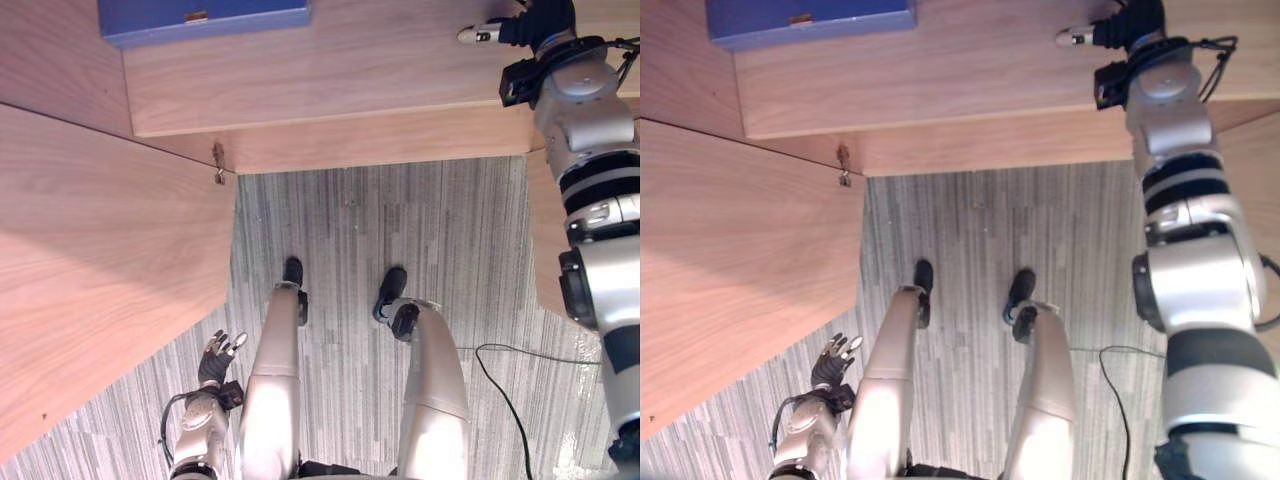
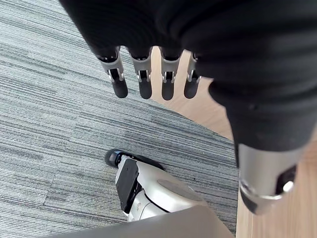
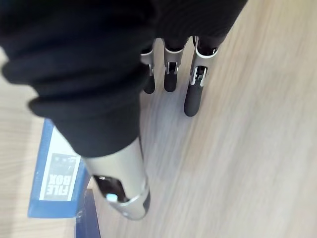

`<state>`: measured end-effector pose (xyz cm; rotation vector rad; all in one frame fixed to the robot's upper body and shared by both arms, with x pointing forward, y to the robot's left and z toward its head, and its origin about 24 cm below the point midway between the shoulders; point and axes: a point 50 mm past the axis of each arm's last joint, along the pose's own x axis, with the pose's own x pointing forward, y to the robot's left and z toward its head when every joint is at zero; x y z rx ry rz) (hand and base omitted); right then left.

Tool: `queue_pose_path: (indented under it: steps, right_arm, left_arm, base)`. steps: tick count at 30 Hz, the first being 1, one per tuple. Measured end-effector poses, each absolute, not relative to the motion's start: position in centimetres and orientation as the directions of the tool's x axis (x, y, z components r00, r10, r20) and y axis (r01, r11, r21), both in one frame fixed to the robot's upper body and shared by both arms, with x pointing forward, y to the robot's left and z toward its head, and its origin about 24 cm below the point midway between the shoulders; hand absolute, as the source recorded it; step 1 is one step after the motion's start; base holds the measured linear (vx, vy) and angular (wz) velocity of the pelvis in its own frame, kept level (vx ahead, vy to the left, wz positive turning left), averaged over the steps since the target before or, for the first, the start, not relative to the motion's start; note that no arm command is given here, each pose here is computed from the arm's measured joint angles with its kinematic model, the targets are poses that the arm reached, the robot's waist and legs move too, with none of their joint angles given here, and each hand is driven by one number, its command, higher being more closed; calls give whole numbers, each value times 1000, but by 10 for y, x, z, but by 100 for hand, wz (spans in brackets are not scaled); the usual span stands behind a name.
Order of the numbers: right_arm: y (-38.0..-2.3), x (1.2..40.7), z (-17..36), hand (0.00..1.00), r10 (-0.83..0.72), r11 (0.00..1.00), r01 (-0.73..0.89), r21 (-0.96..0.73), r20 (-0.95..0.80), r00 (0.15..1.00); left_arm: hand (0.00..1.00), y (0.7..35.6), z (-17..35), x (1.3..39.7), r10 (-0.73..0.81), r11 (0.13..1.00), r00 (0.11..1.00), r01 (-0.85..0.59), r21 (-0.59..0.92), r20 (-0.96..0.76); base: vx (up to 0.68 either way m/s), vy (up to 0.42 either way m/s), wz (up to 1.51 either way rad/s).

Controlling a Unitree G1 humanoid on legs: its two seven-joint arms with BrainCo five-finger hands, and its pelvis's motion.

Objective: Walk over to the cabinet, pick up the folder, carry it to the office cabinet, place the folder inside the office cabinet, then close the office cabinet door

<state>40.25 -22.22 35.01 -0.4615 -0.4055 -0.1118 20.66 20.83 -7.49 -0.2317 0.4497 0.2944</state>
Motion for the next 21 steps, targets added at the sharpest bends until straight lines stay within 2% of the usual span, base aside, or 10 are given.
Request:
queue_pose_path:
  steps: [11, 15, 18, 21]
  right_arm:
    - [-218, 404, 333, 0, 51, 747, 190, -637, 340, 939]
    - [-207, 404, 318, 0, 123, 627, 164, -761, 304, 945]
    - [-200, 403, 300, 0, 158, 572, 142, -808, 279, 947]
    - [-177, 407, 268, 0, 204, 465, 112, -878, 230, 952]
  left_arm:
    - [0, 217, -74, 201, 236, 938, 860, -323, -126, -452]
    - [0, 220, -75, 195, 238, 941, 862, -318, -113, -448]
    - [0, 221, -75, 194, 238, 942, 861, -317, -108, -449]
    - [0, 225, -76, 191, 253, 940, 855, -328, -95, -454]
  base:
    - [69, 83, -7]
    - [49, 44, -6]
    - [47, 28, -3]
    - [32, 20, -5]
